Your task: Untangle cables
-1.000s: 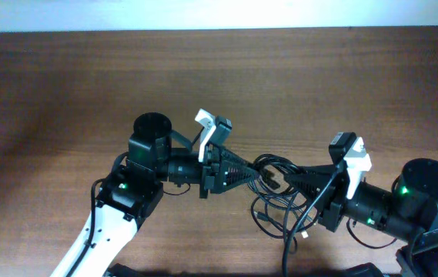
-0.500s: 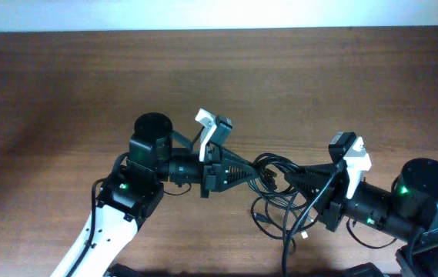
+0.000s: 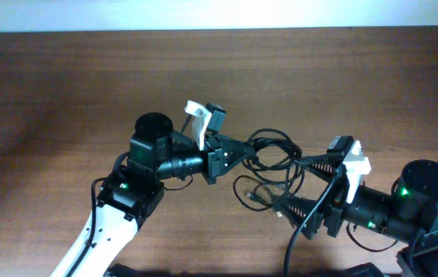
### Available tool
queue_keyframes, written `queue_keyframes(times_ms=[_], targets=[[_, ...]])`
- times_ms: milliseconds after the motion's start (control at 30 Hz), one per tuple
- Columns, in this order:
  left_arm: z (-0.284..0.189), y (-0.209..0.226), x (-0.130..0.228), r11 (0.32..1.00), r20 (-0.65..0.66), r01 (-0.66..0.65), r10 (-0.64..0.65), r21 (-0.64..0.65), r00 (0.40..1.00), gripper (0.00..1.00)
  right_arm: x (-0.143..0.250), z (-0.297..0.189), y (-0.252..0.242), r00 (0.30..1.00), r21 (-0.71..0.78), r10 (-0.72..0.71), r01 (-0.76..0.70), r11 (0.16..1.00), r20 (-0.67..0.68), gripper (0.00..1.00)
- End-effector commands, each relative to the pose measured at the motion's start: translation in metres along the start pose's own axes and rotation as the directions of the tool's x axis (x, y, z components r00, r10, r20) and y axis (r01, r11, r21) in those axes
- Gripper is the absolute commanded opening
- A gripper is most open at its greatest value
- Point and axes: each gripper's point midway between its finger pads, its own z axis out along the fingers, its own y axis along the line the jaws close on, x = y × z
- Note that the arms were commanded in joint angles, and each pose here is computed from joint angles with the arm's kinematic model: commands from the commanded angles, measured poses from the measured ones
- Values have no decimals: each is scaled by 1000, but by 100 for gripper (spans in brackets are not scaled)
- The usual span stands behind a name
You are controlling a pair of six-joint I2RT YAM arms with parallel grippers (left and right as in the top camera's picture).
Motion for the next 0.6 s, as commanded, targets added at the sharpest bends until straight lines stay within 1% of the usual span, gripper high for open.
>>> queue_keyframes(times_ms=[0, 67, 100, 233, 300, 333, 367, 433, 467, 533, 567], targets=[[-2, 9, -10, 998, 42, -13, 15, -60, 999, 0, -3, -4, 13, 1000, -52, -9, 9, 999, 9, 99], [-3, 15, -12, 996, 54, 5, 0, -94, 999, 0, -3, -4, 13, 1000, -52, -8, 8, 999, 8, 99], [-3, 19, -13, 993, 67, 35, -28, -114, 997, 0, -3, -4, 13, 1000, -51, 12, -11, 999, 8, 99], [-3, 18, -18, 990, 91, 83, -73, -112, 993, 0, -2, 1, 9, 996, -49, 91, -92, 995, -11, 99], [-3, 12, -21, 994, 95, 68, -60, -83, 994, 0, -1, 7, 3, 986, -43, 164, -165, 985, -31, 99], [-1, 3, -22, 998, 94, 42, -38, -47, 995, 0, -1, 11, -1, 973, -38, 226, -228, 973, -43, 99], [1, 0, -23, 999, 94, 33, -30, -36, 995, 0, -1, 16, -5, 959, -34, 280, -282, 959, -52, 99], [4, -6, -22, 999, 95, 19, -16, -27, 995, 0, -2, 24, -11, 949, -39, 309, -312, 949, -67, 100], [6, -8, -21, 1000, 91, 16, -14, -23, 996, 0, -3, 27, -14, 948, -37, 310, -313, 949, -68, 98], [9, -12, -18, 1000, 80, 13, -12, -11, 997, 0, -8, 34, -21, 950, -35, 305, -308, 951, -61, 88], [9, -13, -17, 1000, 77, 12, -12, -8, 997, 0, -9, 36, -24, 951, -29, 303, -305, 952, -56, 81]])
